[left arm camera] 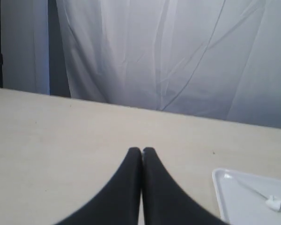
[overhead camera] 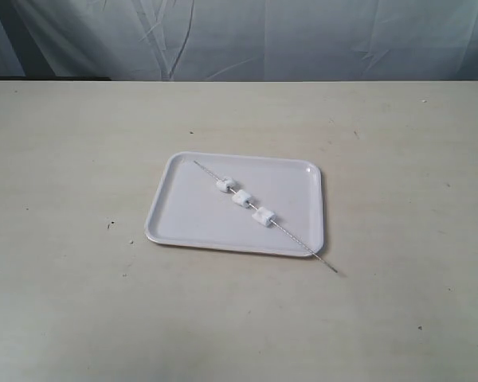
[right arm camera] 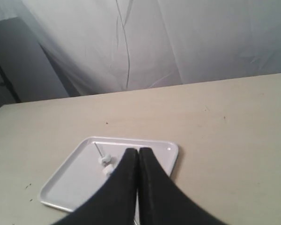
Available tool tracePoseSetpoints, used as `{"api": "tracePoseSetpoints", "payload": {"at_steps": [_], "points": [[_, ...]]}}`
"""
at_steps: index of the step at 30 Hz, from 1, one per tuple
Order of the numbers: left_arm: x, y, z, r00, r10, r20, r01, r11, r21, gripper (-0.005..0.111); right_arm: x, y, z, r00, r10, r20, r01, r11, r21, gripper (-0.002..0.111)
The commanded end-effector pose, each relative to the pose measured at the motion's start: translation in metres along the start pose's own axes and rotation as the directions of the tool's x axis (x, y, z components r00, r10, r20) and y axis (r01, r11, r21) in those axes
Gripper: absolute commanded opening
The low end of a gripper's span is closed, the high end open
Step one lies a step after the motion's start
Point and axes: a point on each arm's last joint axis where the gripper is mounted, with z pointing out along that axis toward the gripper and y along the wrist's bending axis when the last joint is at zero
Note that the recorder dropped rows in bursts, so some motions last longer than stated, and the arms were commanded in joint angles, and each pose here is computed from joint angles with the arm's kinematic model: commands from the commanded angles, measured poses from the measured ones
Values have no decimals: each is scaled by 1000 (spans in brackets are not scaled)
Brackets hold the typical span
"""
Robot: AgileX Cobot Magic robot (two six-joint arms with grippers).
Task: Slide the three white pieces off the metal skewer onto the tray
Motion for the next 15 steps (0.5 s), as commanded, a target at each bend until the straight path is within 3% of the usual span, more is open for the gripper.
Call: {"api": "tracePoseSetpoints", "payload": {"at_steps": [1,7,11,15], "points": [[-21,-6,10,980,103,-171,-101,995,18,0,-15,3,15,997,-11,-71,7,999,-45,-1],[-38,-15,24,955,194,-223,-173,979,110,0,-43,6,36,990,-17,-138,6,997,-80,-1],[-42,-26,32,952,204,-230,-155,964,214,0,-53,6,53,976,-48,-213,22,992,-123,-1],[-42,-30,43,945,185,-270,-117,962,247,0,-52,-1,71,955,-49,-292,11,991,-132,-1]]}}
